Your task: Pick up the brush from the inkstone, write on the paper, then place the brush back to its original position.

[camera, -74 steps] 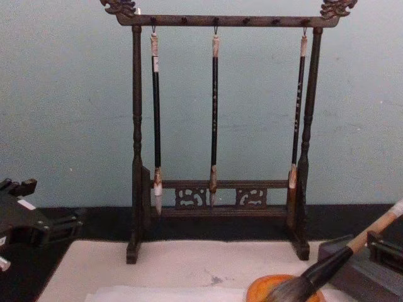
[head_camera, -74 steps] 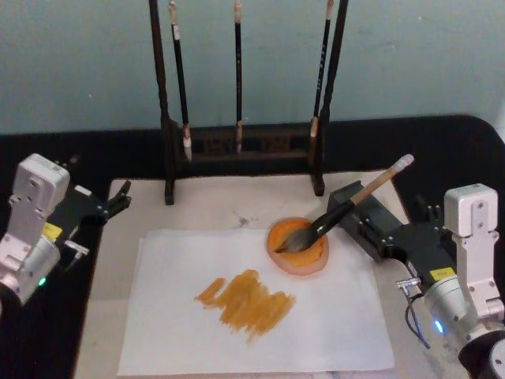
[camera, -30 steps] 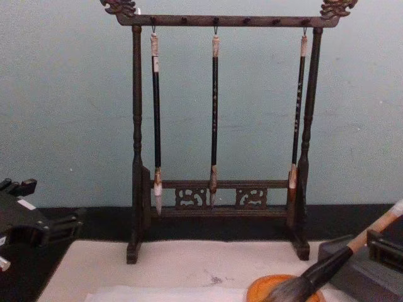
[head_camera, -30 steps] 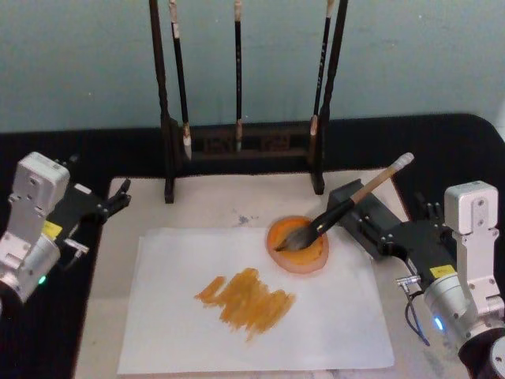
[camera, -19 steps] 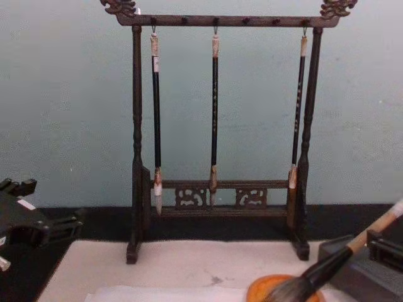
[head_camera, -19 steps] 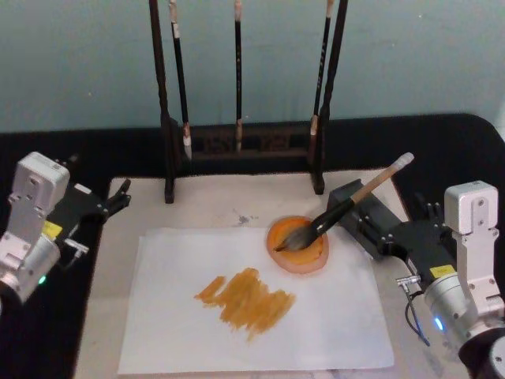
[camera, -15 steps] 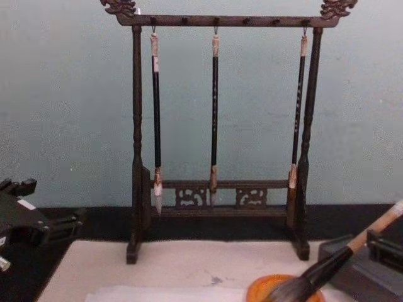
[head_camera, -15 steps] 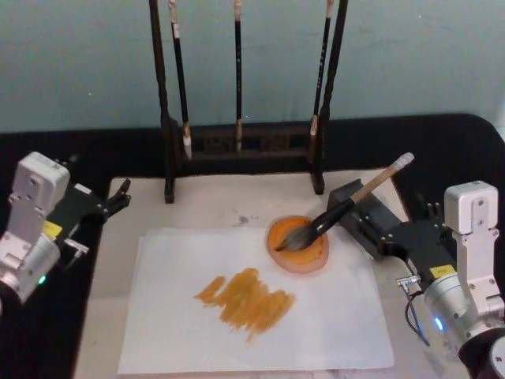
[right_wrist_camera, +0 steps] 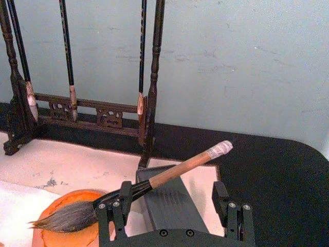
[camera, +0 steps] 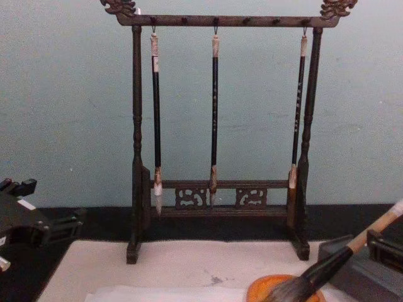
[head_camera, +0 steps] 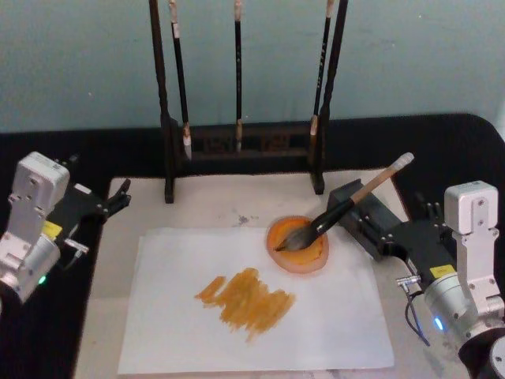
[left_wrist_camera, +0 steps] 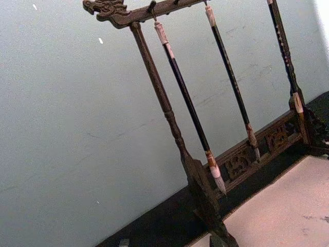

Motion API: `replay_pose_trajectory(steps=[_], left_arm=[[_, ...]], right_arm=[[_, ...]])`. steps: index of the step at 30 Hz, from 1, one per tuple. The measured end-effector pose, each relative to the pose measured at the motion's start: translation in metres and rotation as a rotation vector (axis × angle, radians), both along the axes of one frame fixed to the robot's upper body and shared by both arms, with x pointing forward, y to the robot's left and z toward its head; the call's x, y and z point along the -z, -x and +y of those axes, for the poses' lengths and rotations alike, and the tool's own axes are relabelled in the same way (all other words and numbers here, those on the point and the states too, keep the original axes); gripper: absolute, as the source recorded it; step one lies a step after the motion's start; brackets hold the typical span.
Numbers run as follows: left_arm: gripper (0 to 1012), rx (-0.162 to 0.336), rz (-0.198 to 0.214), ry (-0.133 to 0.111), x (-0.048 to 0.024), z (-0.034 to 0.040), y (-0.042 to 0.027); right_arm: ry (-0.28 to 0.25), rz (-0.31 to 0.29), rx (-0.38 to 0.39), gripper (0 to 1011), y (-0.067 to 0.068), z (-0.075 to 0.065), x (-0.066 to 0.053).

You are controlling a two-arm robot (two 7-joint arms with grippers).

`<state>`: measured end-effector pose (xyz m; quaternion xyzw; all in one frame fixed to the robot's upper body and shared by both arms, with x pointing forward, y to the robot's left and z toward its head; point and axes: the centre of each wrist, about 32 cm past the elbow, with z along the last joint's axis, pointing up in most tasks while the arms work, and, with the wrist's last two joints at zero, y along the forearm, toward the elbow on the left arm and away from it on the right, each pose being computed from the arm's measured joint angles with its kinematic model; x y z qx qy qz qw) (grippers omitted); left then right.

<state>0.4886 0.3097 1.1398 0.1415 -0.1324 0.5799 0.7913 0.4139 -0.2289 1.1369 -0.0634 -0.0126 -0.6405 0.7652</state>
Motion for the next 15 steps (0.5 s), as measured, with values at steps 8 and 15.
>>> replay_pose_trajectory(steps=[8,15], left_arm=[[1010,0.000,0.000,0.000,0.0000,0.0000,0.0000],[1009,0.000,0.000,0.000,0.0000,0.0000,0.0000]], right_arm=[[0.000,0.000,0.000,1000,0.0000,0.0000,0.0000],[0.000,0.000,0.000,1000,0.0000,0.0000,0.0000]])
